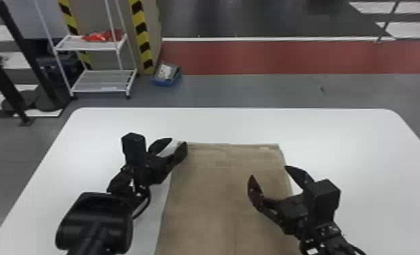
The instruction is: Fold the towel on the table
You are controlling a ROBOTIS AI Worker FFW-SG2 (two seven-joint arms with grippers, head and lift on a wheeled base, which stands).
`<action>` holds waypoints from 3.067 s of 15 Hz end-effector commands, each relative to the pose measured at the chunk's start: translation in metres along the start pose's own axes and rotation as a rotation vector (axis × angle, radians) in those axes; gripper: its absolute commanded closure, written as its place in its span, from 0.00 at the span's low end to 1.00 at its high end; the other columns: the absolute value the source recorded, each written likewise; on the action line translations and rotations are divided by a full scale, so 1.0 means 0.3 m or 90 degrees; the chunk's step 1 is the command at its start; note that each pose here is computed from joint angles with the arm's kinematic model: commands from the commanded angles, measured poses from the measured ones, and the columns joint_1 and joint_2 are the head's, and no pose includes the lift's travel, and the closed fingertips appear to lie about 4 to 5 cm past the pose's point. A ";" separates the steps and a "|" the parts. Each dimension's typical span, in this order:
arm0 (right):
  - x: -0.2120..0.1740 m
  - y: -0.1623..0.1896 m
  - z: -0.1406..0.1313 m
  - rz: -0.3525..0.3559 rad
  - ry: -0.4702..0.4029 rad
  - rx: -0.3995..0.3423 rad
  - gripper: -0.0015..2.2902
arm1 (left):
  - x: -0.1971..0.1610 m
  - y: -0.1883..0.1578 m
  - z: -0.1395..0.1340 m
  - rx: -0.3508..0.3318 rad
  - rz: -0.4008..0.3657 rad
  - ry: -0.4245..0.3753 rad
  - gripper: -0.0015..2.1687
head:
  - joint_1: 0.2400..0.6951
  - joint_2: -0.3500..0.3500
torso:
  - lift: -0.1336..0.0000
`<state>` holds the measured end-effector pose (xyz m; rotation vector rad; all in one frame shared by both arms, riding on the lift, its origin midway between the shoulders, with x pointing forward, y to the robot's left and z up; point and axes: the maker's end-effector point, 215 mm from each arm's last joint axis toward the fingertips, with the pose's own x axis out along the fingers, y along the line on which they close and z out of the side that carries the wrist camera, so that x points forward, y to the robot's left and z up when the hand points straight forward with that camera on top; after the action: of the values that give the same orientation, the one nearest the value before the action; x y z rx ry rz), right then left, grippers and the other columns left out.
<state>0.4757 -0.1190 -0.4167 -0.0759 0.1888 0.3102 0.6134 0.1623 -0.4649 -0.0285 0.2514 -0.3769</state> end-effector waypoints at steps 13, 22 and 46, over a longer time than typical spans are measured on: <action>0.002 0.010 -0.016 0.003 0.008 0.003 0.05 | -0.016 -0.059 -0.031 0.006 -0.034 0.007 0.28 | 1.00 0.54 | 0.14; 0.002 0.007 -0.013 0.003 0.005 0.010 0.05 | -0.053 -0.037 -0.014 0.004 -0.021 -0.005 0.46 | 1.00 0.56 | 0.15; -0.115 -0.444 0.060 -0.178 -0.024 0.062 0.05 | -0.642 -0.331 -0.064 0.022 -0.072 0.139 0.01 | 1.00 0.28 | 0.15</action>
<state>0.4891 -0.2490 -0.3858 -0.0009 0.1518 0.0308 0.3999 0.1291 -0.4382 0.0191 0.4967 -0.5178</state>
